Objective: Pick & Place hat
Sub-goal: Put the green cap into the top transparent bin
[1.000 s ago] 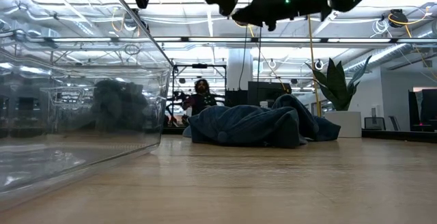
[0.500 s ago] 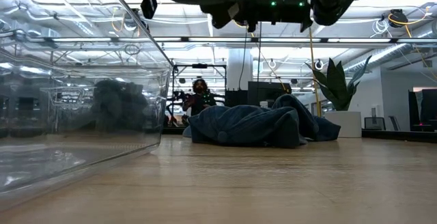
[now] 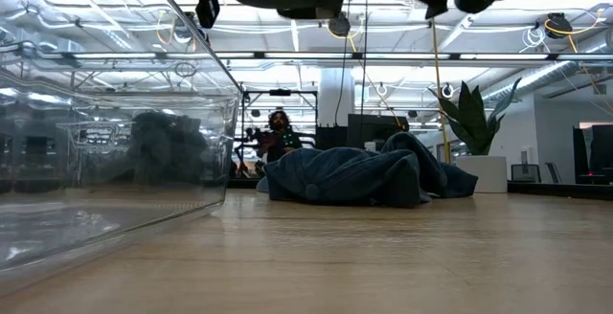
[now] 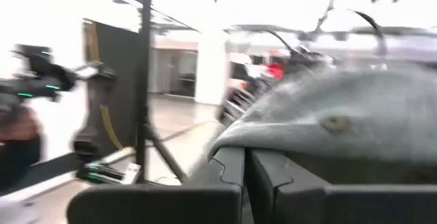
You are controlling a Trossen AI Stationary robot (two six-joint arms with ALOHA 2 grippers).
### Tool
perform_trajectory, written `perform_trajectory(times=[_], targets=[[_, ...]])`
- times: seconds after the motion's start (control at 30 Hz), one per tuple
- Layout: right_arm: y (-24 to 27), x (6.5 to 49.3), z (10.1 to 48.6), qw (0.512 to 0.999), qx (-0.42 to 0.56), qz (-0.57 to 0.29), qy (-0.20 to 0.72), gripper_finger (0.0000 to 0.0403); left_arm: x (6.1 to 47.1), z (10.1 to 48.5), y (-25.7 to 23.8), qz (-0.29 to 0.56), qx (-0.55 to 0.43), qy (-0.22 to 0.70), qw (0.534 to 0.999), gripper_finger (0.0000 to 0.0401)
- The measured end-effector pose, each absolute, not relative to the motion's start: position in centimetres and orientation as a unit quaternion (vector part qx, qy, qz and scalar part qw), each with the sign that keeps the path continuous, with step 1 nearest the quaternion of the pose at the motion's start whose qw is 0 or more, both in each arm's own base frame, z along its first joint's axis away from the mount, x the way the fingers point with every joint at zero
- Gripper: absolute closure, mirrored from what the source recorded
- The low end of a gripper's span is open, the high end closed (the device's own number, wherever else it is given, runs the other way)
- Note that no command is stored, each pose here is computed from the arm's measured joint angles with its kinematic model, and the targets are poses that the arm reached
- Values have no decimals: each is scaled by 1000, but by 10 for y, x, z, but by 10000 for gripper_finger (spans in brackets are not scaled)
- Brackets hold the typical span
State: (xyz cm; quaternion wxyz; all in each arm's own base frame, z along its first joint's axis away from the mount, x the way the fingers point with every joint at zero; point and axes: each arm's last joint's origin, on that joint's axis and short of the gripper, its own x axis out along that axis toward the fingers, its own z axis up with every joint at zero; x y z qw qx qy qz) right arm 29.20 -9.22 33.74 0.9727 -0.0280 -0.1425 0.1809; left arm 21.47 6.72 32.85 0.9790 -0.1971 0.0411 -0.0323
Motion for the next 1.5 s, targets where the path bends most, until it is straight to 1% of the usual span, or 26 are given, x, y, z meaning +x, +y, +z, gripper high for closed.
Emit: perform_trajectory(times=[0.17, 0.37, 0.5, 0.73, 1.0, 1.1, 1.3, 1.5], targets=[[-83, 276, 355, 956, -24, 252, -149, 403, 215, 328, 67, -29, -197, 42, 979, 392], [-78, 265, 366, 950, -19, 271, -156, 403, 215, 328, 67, -29, -197, 42, 979, 392], [-77, 263, 368, 950, -18, 269, -157, 403, 215, 328, 67, -27, -198, 42, 979, 392], [-81, 266, 361, 964, -2, 232, -132, 403, 212, 331, 67, -19, -208, 34, 977, 392], [-82, 268, 355, 968, 11, 227, -103, 403, 191, 346, 66, -7, -206, 5, 978, 392], [-82, 269, 353, 969, 13, 226, -96, 403, 177, 348, 69, 19, -222, 11, 975, 392], [-83, 269, 353, 970, 5, 221, -98, 403, 149, 343, 80, 105, -269, 38, 957, 392], [-85, 270, 352, 980, 2, 173, -101, 403, 125, 329, 92, 187, -322, 92, 924, 392]])
